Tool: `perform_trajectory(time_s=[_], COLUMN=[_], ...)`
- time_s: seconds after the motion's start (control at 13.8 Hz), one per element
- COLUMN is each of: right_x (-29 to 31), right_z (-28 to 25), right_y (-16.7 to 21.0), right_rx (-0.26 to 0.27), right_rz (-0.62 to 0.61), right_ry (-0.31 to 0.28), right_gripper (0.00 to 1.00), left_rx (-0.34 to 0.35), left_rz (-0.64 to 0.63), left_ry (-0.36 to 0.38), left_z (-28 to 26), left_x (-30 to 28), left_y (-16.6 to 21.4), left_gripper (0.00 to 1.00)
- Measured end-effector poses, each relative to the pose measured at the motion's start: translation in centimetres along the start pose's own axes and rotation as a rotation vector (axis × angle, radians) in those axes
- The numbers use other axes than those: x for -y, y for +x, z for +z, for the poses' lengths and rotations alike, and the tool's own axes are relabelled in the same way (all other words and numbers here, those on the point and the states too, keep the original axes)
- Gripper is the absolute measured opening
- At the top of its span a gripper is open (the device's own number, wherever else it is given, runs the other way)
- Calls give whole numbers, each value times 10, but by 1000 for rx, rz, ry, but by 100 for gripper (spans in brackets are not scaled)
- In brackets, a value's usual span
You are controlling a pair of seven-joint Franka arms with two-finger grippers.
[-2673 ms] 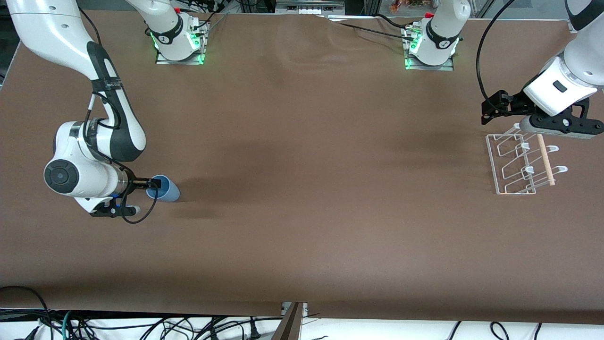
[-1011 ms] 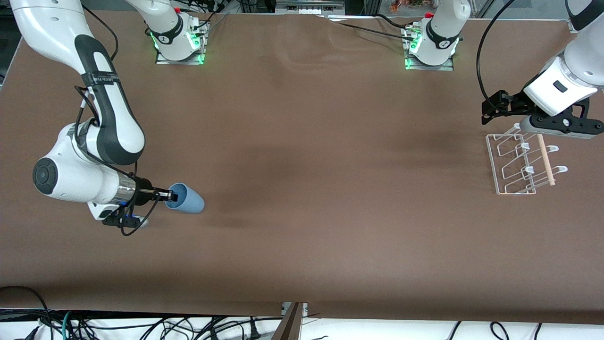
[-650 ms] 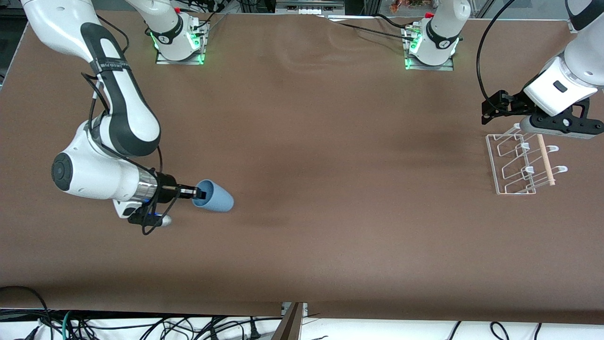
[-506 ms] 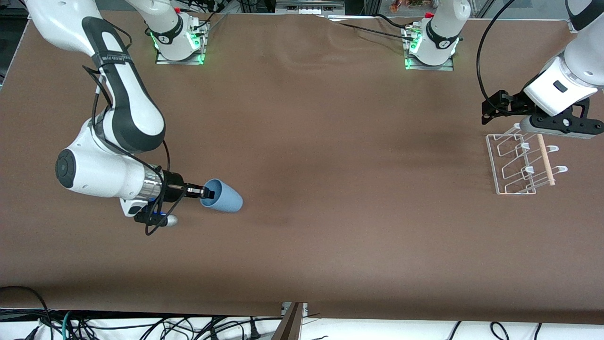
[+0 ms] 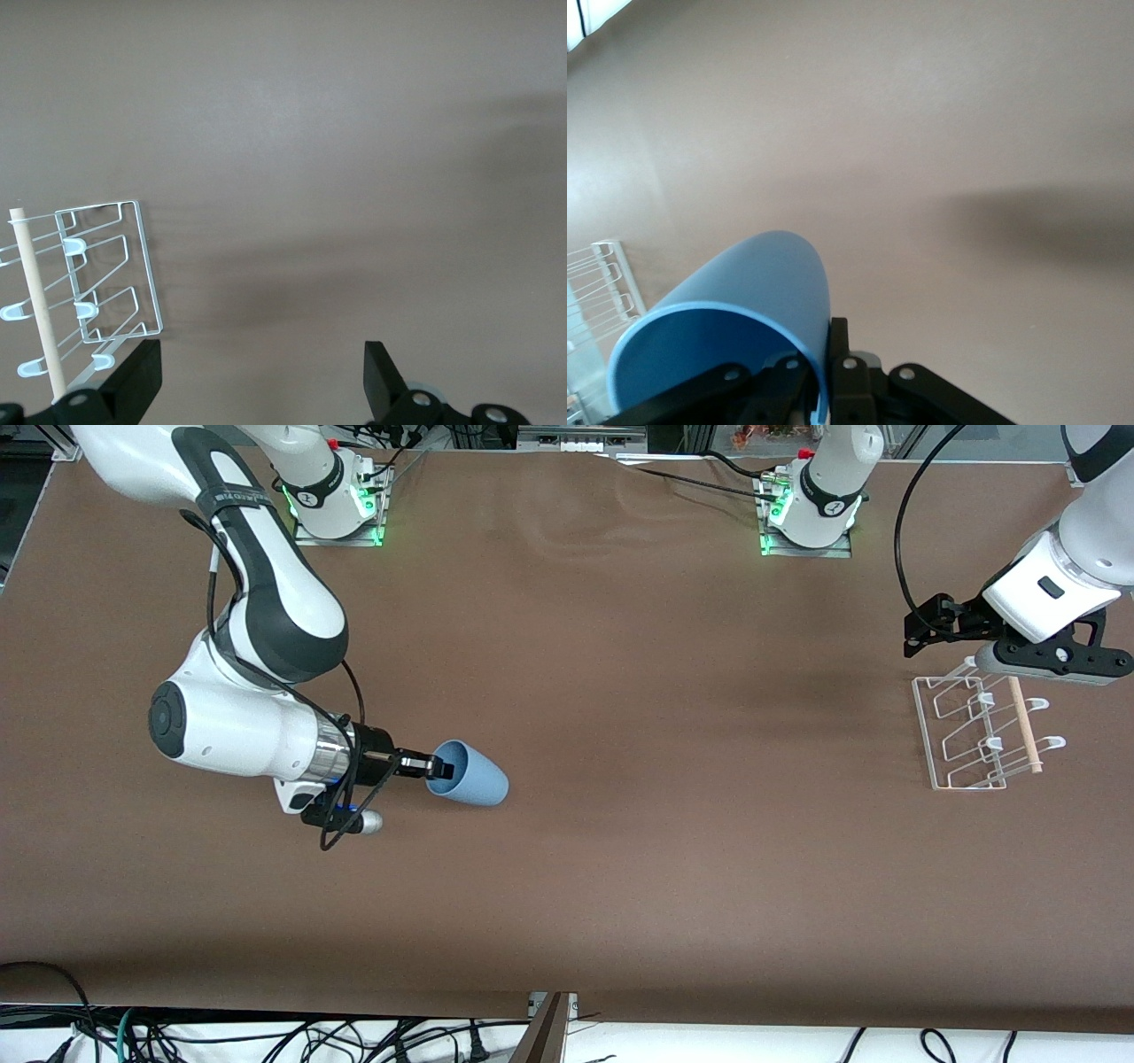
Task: Transfer cup to left arm and place on rack
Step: 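Lift the blue cup with the right gripper toward the table's middle, then hold the cup with the right gripper while the left gripper reaches it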
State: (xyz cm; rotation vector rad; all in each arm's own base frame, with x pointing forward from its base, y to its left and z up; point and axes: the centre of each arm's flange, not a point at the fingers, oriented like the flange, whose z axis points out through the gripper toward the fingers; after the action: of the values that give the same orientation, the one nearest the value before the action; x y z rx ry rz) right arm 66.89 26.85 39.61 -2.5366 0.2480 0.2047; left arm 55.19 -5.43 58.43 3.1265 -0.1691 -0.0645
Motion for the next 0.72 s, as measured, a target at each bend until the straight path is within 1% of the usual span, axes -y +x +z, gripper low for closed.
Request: perform_trajectory(time_s=[0.14, 0.22, 0.29, 0.36, 0.51, 0.58, 0.72], right_x=[6, 8, 10, 11, 16, 21, 31], right_z=[0, 0, 0, 0, 4, 7, 15], right_y=[-2, -3, -3, -4, -7, -10, -16], right_rx=[37, 51, 57, 61, 68, 69, 67], right_rz=[54, 74, 84, 87, 83, 81, 92], right_ry=[98, 134, 152, 159, 165, 167, 167], right_gripper=[6, 6, 6, 6, 6, 6, 6], left_rx=[0, 2, 8, 28, 93, 119, 153], left_rz=[0, 1, 3, 3, 6, 17, 56], left_ry=[0, -1, -19, -70, -197, -233, -251], left_z=[0, 0, 2, 6, 20, 29, 45], left_x=[0, -1, -4, -11, -28, -39, -63], left_y=[0, 0, 0, 0, 1, 4, 13], left_gripper=[100, 100, 100, 100, 100, 100, 100])
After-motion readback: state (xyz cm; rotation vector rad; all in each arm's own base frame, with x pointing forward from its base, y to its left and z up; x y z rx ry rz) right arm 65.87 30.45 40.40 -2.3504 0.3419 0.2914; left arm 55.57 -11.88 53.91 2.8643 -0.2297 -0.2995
